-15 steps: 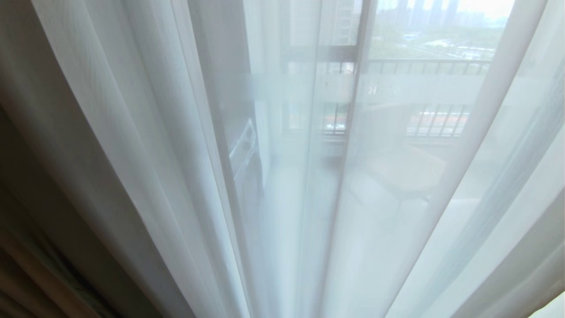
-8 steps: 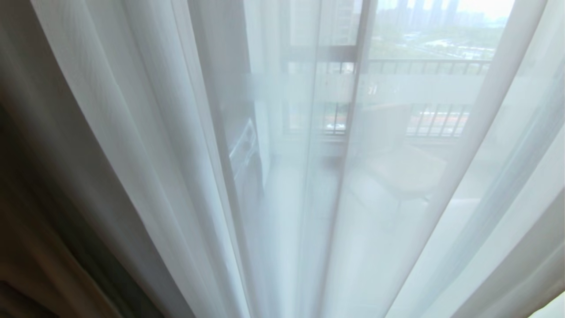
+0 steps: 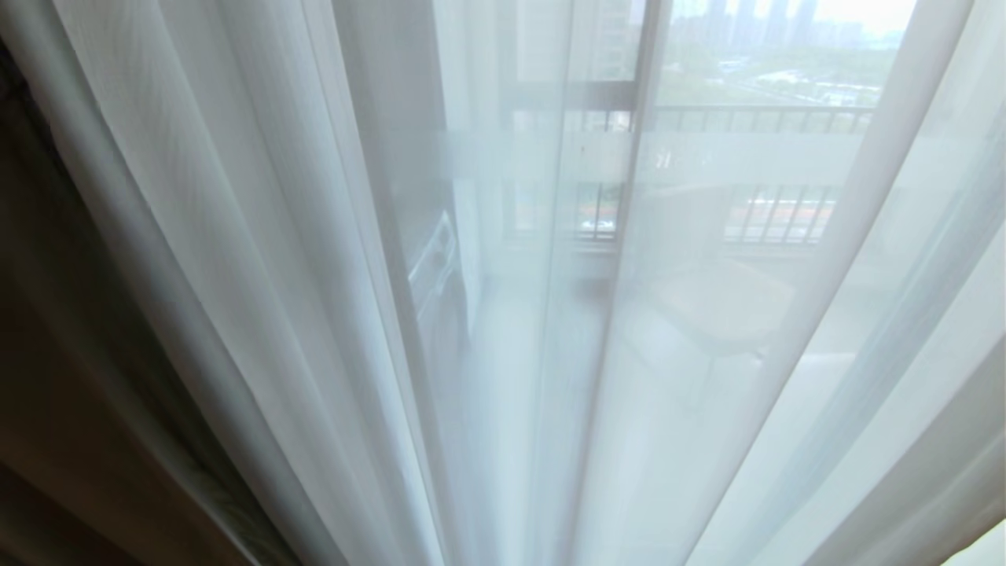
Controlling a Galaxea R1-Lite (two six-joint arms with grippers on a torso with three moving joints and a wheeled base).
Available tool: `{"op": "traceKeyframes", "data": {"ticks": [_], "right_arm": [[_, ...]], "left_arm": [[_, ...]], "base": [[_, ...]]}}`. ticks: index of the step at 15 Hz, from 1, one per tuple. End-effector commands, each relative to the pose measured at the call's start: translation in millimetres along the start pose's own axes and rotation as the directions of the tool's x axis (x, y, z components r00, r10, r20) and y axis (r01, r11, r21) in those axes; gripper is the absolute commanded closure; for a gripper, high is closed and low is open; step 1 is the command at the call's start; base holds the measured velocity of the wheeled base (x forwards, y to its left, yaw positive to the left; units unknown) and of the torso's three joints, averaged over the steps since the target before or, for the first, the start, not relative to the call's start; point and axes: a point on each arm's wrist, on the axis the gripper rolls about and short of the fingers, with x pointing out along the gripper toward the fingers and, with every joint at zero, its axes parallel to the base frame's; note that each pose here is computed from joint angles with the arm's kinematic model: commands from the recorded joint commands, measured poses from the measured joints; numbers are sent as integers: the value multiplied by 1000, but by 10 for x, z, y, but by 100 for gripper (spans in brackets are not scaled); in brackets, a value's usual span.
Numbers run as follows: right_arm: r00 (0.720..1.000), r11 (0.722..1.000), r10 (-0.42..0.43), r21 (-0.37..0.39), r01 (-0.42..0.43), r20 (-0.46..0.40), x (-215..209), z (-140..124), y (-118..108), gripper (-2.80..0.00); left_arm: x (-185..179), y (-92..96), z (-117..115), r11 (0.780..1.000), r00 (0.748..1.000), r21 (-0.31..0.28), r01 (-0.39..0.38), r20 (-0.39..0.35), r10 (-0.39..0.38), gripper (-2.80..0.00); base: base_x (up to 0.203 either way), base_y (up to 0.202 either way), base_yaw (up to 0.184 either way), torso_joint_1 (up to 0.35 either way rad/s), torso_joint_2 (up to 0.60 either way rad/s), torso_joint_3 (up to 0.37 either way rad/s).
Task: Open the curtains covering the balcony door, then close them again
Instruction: Close the outer curtains on both sides
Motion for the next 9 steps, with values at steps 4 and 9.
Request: {"op": "traceKeyframes", "data": {"ticks": [4,9], "right_arm": [[1000,1000,-1,-1,1,0,0,0,0,0],[1000,1000,0,-1,0,1,0,0,0,0]], "left_arm": [[-433,-406,186,970,987,-201,136,-52,-150,0],[-767,-747,284,874,928,-373,311,-79,-365,0]], "base": [[0,0,0,0,0,0],[0,0,0,0,0,0]]}}
